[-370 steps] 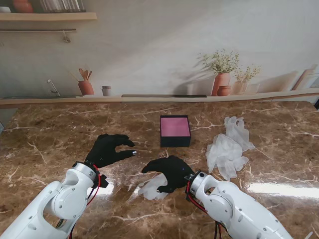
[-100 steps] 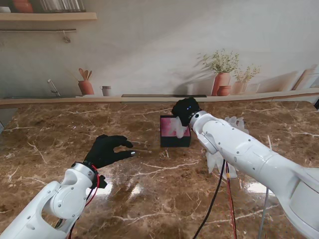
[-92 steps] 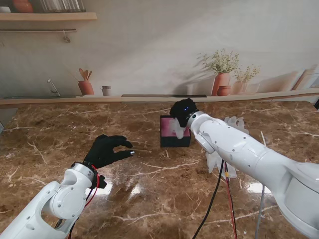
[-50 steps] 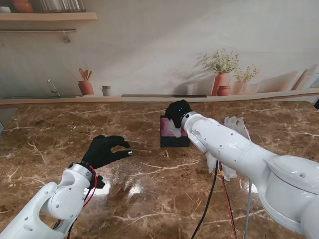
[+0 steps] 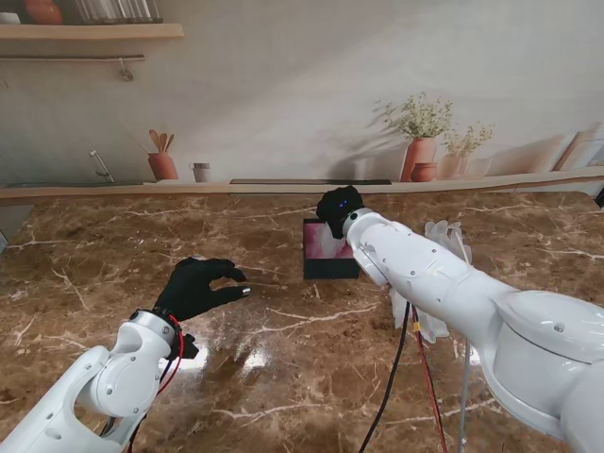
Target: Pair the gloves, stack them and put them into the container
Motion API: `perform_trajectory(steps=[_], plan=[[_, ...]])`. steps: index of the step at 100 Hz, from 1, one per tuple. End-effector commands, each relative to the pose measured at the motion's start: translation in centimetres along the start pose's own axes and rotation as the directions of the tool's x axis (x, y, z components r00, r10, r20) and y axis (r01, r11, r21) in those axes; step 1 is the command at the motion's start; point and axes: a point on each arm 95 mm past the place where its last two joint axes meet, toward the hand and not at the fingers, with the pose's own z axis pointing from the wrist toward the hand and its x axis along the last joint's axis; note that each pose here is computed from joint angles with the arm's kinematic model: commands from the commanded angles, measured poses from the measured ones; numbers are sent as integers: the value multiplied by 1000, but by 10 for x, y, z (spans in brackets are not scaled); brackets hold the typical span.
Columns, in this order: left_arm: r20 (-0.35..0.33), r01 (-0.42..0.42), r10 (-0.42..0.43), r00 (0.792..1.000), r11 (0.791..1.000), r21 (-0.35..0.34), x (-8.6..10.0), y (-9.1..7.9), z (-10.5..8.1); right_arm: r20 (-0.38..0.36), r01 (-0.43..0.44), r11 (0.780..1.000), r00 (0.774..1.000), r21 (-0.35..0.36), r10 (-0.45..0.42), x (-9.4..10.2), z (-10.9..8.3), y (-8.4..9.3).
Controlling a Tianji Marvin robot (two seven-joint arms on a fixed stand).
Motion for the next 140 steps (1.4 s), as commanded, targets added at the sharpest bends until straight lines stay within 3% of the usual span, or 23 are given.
perform_trajectory(steps=[1,44,67,104,140], plan=[[7,2,-2,1000,1000,-7,0,3,-1,-8,-15,1000,1000,-2,15,1,1,5],[11,-2,2,1000,1000,-1,-2,1,-2,-15,-155,986,988,65,156,13,-5,8],[8,-2,2,1000,1000,2,-2,2,-2,0,-265,956,964,128,267,12,-15,11],[-5,-5,5,1000,1000,0,-2,3,0,19,-300,947,954,118,300,5,-30,17],[-8,-5,5,1000,1000,-3,-3,4,1,16,-423,895,905,142,425,11,-41,26]])
